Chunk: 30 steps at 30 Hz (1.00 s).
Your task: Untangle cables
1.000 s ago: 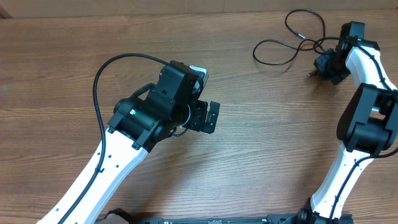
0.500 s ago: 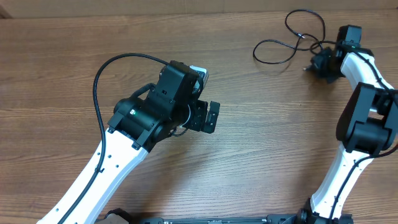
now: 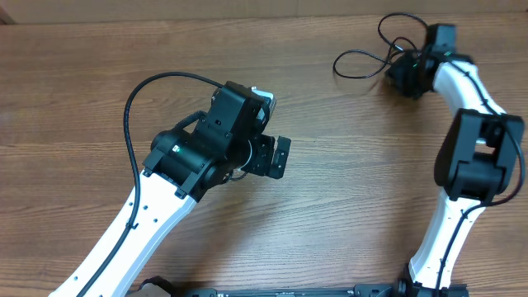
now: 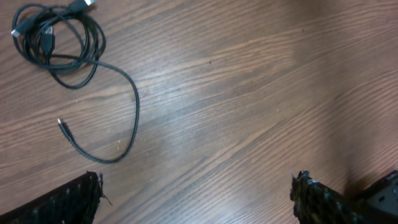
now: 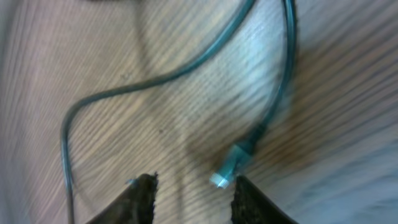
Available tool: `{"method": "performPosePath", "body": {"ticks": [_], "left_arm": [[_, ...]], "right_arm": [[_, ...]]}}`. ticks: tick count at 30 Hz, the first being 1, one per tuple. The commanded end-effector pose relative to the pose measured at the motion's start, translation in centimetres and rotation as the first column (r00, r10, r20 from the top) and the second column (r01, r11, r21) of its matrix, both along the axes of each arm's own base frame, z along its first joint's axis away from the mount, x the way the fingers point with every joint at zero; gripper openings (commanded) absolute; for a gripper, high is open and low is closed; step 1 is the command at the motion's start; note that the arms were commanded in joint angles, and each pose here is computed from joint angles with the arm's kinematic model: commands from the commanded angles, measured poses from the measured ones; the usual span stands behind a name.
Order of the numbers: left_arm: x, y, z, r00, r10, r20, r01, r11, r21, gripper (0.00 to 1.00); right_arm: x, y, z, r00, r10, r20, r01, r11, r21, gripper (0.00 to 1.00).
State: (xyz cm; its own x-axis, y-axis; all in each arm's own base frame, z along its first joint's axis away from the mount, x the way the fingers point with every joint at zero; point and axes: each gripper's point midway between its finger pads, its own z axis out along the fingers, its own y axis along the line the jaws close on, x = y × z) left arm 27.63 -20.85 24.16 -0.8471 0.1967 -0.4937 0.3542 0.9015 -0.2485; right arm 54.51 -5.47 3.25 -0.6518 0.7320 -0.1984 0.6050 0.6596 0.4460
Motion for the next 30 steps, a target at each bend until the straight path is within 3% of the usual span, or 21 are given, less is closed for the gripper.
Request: {"method": "performPosePath", "body": {"ticks": [1, 6, 11, 15, 20, 26, 30], "left_arm": [[-0.4, -0.3, -0.2, 0.999, -0.014, -0.028, 0.014, 1.000, -0.014, 1.00], [-0.6, -0.4, -0.2, 0.999, -0.021, -0.036, 0.020, 1.000, -0.021, 1.00], [-0.5, -0.4, -0.1, 0.999, -0.021, -0.031, 0.020, 1.000, -0.024, 1.00], [-0.5, -0.4, -0.2, 0.999, -0.021, -0.034, 0.021, 1.000, -0.023, 1.00], [-0.5, -0.4, -0.2, 0.999, -0.021, -0.033, 0.020, 1.000, -0.023, 1.00], [-0.5, -0.4, -0.2, 0.999, -0.021, -0.033, 0.021, 1.000, -0.023, 1.00], [-0.5, -0.4, -0.2, 0.999, -0.021, -0.034, 0.020, 1.000, -0.022, 1.00]], "right_arm": [[1.7, -4.1, 7.5, 0.992, -0.011, 0.123, 0.016, 0.999, -0.041, 0.44], [-0.2, -5.8, 14.2, 0.990, 0.032, 0.135, -0.023, 0.997, -0.067, 0.44], [-2.0, -0.9, 17.9, 0.955, 0.221, 0.200, -0.242, 0.966, 0.092, 0.44], [-4.0, 3.1, 16.9, 0.933, 0.331, 0.142, -0.352, 0.922, 0.164, 0.44], [-4.9, 5.3, 14.4, 0.921, 0.389, 0.009, -0.389, 0.919, 0.061, 0.43], [-4.4, 5.6, 10.7, 0.933, 0.324, -0.158, -0.347, 0.926, -0.147, 0.06], [-4.4, 5.7, 7.8, 0.934, 0.255, -0.249, -0.309, 0.927, -0.210, 0.04]]}}
